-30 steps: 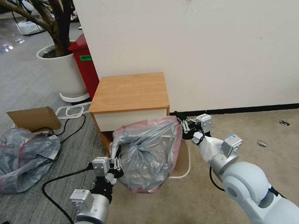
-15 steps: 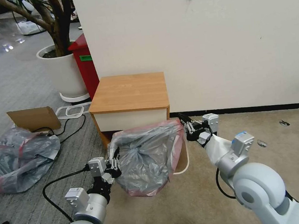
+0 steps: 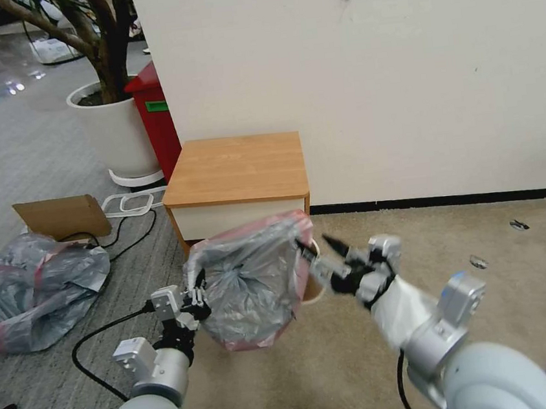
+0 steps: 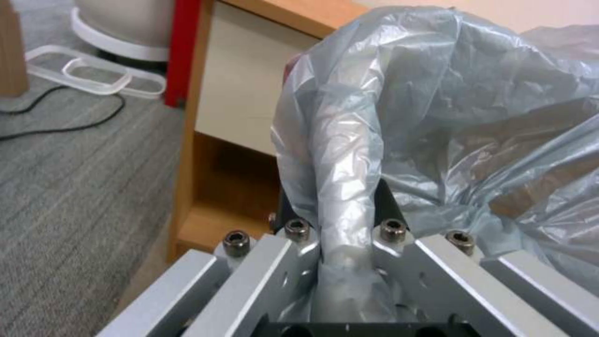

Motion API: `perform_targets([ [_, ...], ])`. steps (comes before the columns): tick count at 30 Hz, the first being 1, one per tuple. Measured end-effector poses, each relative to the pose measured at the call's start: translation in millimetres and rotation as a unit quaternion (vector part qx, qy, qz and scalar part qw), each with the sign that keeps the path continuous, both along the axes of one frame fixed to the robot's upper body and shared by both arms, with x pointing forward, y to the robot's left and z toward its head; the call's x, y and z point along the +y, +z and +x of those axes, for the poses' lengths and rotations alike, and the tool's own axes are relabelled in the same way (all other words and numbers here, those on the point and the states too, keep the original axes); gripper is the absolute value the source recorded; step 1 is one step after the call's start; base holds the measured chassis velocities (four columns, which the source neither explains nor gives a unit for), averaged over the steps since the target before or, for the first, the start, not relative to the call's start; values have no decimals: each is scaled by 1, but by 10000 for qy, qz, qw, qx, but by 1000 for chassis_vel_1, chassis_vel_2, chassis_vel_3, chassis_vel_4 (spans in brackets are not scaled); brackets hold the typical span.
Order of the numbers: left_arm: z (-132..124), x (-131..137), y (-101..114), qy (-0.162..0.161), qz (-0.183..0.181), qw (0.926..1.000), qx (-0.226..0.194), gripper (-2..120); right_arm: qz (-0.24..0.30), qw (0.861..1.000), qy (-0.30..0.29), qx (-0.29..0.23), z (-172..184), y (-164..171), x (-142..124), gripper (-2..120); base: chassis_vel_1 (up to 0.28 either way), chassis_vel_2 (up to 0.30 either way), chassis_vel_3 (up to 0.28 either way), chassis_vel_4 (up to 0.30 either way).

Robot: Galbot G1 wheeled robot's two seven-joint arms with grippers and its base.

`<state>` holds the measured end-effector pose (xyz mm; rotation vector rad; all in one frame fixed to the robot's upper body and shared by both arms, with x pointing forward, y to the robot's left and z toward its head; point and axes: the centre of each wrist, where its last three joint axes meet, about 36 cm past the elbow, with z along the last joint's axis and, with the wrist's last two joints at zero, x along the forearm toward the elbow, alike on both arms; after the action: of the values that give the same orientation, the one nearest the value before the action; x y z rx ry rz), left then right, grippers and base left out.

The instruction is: Pick up the garbage bag from the table and place it over the trash can.

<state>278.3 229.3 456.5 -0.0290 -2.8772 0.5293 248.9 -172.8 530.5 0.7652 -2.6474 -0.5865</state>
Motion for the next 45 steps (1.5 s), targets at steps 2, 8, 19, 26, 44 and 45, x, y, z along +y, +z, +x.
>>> perform_targets([
  [2,1,1,2,35,-57,10000,-17,5,13,9999,120,48,-2,-2,0,85,0,0,0,0],
  [8,2,5,10,77,-101,9999,-101,5,87,9995,288,-2,-3,-2,4,90,0,0,0,0],
  [19,-4,3,15,35,-101,9998,-139,5,97,9987,373,-344,4,4,8,86,0,0,0,0],
  [26,-6,1,19,-20,-88,9998,-184,5,56,9986,346,-386,7,0,13,81,0,0,0,0],
  [44,-8,-4,23,-180,90,9990,-408,5,31,10000,-19,-64,4,-6,33,77,0,0,0,0],
  [45,-8,-4,24,-187,97,9989,-423,5,31,10000,-28,-59,4,-5,33,76,0,0,0,0],
])
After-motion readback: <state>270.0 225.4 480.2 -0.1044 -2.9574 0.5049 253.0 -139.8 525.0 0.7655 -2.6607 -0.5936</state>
